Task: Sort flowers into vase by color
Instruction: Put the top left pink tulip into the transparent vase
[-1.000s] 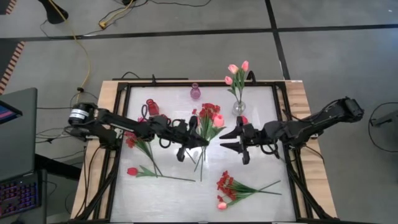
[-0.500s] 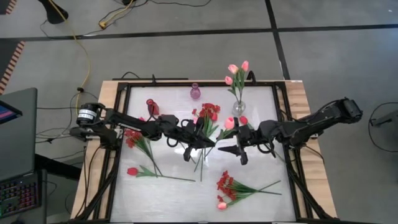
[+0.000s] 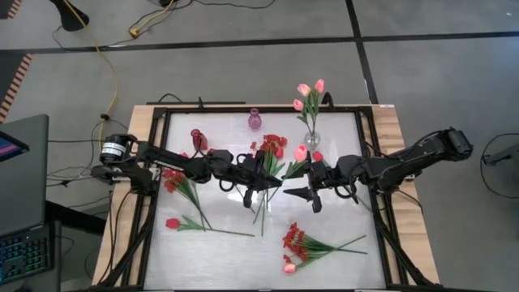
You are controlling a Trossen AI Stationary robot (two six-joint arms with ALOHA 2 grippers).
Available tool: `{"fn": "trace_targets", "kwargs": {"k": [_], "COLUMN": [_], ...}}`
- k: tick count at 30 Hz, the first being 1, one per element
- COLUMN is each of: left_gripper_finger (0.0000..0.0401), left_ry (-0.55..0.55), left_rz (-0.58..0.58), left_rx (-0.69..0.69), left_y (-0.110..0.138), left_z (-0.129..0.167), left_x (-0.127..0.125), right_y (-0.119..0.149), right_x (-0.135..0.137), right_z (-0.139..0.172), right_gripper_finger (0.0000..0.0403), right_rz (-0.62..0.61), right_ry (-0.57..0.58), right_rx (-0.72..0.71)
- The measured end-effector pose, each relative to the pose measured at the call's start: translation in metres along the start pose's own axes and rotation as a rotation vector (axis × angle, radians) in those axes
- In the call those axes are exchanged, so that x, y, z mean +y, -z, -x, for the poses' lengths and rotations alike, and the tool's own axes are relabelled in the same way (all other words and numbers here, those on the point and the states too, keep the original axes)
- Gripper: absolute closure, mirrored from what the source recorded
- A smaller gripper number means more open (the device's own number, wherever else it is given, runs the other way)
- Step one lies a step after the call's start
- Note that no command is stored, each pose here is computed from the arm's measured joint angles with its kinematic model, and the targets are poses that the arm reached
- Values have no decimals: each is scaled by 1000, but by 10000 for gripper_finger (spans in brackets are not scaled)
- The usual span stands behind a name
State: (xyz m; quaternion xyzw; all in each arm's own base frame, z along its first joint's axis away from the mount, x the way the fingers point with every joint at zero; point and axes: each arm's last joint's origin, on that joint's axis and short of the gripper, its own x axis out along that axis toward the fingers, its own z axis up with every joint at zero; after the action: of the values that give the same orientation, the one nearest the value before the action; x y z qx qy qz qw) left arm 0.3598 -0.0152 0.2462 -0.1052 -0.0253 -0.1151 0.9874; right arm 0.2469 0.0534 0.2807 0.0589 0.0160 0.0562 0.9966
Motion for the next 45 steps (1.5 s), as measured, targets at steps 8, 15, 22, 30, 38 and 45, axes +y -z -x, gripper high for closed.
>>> {"fn": "trace_targets", "kwargs": {"k": [8, 15, 22, 30, 38, 45], "left_gripper_finger": [401, 401, 401, 382, 278, 212], "left_ry": [-32, -50, -73, -102, -169, -279], "left_rz": [2, 2, 9, -17, 22, 58], "left_rx": [-6, -11, -16, -11, 63, 247], "left_y": [0, 0, 0, 0, 0, -10], "left_z": [0, 0, 0, 0, 7, 30], "left_x": [1, 1, 2, 3, 17, 29], "right_y": [0, -1, -2, -2, -14, -27], "right_x": [-3, -7, -9, -9, -14, -21], "right_z": [0, -1, -1, 0, 23, 65], "right_gripper_finger": [239, 309, 350, 380, 376, 374], "right_rz": [0, -2, -2, -2, 2, 59], "right_ry": [29, 49, 58, 64, 128, 352], "right_rx": [-3, -12, -15, -12, 16, 48]}}
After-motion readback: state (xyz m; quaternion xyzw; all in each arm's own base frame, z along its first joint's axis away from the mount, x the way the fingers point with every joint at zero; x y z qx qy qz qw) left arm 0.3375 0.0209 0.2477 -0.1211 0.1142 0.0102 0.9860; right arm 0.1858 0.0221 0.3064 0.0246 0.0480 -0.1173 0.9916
